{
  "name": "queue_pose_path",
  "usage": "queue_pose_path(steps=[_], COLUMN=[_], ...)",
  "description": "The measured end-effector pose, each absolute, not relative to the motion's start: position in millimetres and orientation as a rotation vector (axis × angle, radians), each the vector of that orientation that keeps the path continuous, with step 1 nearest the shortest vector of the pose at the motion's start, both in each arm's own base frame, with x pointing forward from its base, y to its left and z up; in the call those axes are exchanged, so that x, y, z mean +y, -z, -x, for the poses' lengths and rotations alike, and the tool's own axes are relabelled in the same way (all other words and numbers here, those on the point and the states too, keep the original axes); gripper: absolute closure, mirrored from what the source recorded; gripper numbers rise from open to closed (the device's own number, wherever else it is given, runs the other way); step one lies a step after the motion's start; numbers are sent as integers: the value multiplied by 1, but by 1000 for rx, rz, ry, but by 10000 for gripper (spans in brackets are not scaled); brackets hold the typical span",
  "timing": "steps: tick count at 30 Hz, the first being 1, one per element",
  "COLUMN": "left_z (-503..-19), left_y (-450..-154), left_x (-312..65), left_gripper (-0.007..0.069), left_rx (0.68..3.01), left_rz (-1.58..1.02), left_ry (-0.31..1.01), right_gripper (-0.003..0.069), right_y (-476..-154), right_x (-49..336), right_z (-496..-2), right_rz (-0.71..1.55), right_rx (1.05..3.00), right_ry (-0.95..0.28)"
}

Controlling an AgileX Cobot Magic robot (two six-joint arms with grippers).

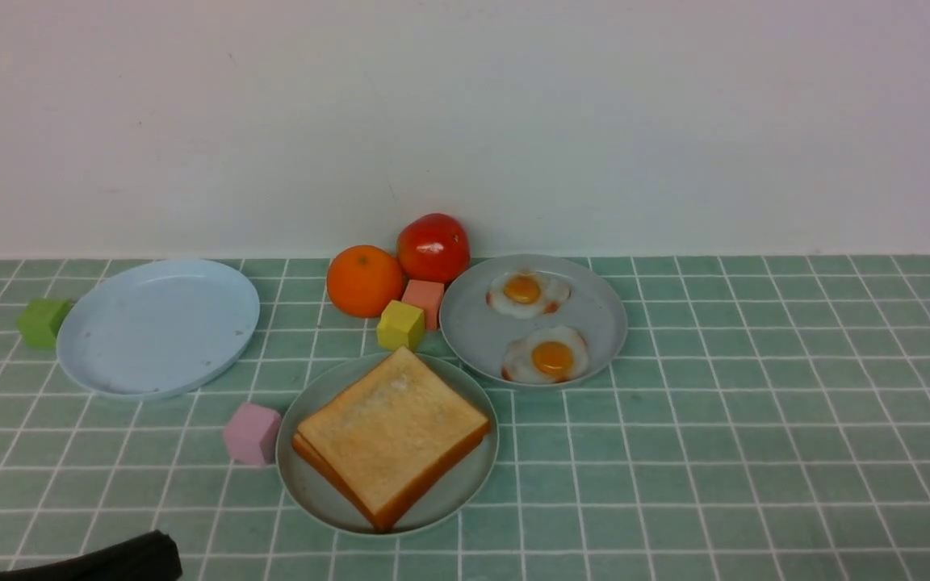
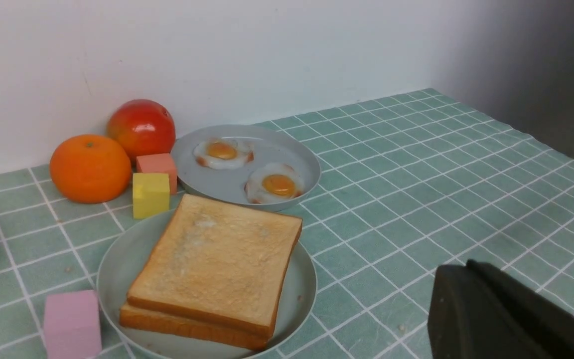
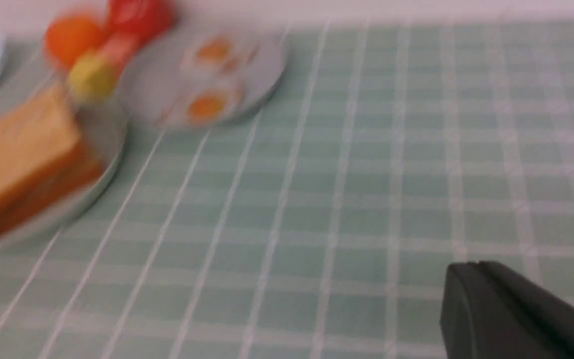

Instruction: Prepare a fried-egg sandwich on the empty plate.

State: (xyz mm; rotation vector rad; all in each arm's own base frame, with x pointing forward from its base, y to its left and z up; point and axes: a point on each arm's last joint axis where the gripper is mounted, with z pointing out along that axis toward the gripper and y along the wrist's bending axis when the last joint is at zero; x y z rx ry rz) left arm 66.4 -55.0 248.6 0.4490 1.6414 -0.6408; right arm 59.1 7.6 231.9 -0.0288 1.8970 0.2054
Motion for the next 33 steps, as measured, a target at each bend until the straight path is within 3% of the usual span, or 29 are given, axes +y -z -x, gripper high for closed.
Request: queue_pose_path(steps=[4,9,25,33], left_z=[-66,-66,-66,-66], left_y=[-249,-248,-248,-248], left_x=[-55,-55,-55,-55], left_gripper=[638,638,637,634], left_rx=[1642,1642,1643,1643], left_rz=[-449,-451,-451,-451], left_ry=[641,639,638,638], right_gripper=[673,673,673,673], right_y=[-200,-178,-177,-176], right_x=[-3,-5,-3,2], right_z=[-55,-54,-54,-54], right_rz=[-135,-160,-158,18], right_rx=[1813,1804,1807,1825], right_ry=[-84,-38,-66,-26])
